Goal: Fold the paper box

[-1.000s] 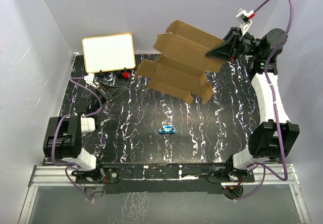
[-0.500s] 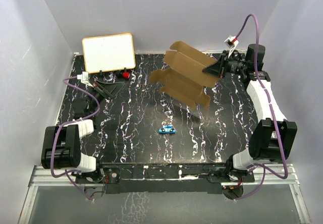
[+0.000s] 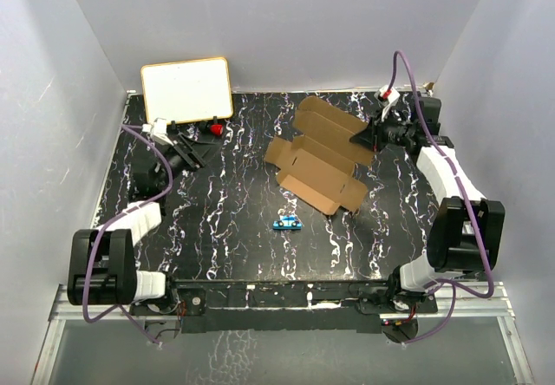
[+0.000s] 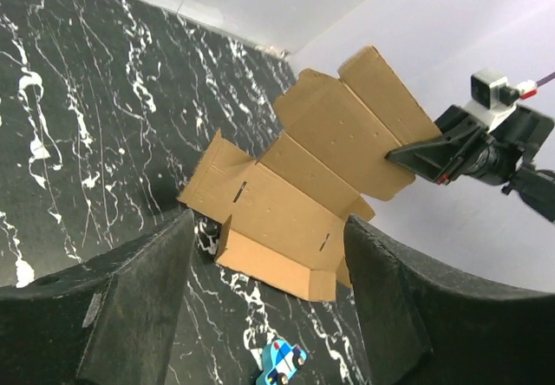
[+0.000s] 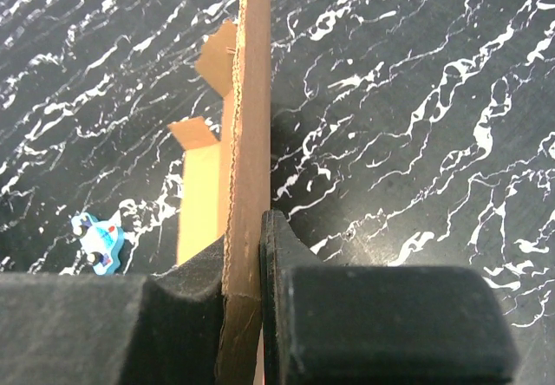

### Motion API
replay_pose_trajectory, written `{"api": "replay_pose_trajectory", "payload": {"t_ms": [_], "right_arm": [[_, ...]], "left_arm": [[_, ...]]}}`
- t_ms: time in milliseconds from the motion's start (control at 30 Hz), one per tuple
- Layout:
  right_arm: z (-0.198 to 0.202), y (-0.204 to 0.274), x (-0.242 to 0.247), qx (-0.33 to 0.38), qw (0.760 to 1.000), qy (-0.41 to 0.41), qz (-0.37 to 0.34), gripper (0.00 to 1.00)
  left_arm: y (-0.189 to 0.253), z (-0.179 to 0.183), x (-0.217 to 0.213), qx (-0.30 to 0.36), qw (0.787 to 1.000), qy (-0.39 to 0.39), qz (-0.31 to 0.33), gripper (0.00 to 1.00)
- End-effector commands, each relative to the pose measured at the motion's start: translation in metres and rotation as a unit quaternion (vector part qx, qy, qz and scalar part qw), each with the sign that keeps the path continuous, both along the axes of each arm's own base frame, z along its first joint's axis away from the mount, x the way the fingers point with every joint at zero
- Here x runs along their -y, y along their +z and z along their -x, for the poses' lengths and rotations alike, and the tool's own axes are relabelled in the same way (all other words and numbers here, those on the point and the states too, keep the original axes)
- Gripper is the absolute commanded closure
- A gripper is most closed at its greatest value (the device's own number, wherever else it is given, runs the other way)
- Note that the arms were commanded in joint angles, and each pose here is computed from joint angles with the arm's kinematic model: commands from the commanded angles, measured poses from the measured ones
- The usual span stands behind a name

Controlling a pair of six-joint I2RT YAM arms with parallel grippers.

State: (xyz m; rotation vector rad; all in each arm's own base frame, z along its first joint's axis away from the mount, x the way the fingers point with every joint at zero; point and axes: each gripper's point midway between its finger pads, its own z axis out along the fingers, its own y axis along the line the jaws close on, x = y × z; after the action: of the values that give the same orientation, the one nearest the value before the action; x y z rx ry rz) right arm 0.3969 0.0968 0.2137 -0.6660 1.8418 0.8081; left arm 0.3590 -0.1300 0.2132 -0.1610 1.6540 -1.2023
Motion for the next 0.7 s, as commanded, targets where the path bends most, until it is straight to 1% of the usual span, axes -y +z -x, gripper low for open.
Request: {"api": "replay_pose_trajectory", "payload": {"t_ms": [0, 200, 500, 667], "right_arm": [[-0.008, 0.002, -0.003, 0.080, 0.996, 0.022, 0.043, 0.92], [0.006, -0.003, -0.020, 0.115, 0.989, 0.072, 0.058, 0.92], [0.032, -0.001, -0.052, 0.209, 0.959, 0.166, 0.096, 0.92], [0.037, -0.001, -0.056, 0.214, 0.956, 0.179, 0.093, 0.92]], "left_arm": [[-0.007, 0.001, 0.012, 0.006, 0.997, 0.002, -0.082, 0.33], [-0.021, -0.001, 0.018, -0.006, 0.994, 0.002, -0.106, 0.33], [-0.044, -0.005, 0.033, -0.001, 0.986, -0.019, -0.163, 0.29], [-0.068, -0.004, 0.050, -0.028, 0.982, -0.046, -0.180, 0.27]]}}
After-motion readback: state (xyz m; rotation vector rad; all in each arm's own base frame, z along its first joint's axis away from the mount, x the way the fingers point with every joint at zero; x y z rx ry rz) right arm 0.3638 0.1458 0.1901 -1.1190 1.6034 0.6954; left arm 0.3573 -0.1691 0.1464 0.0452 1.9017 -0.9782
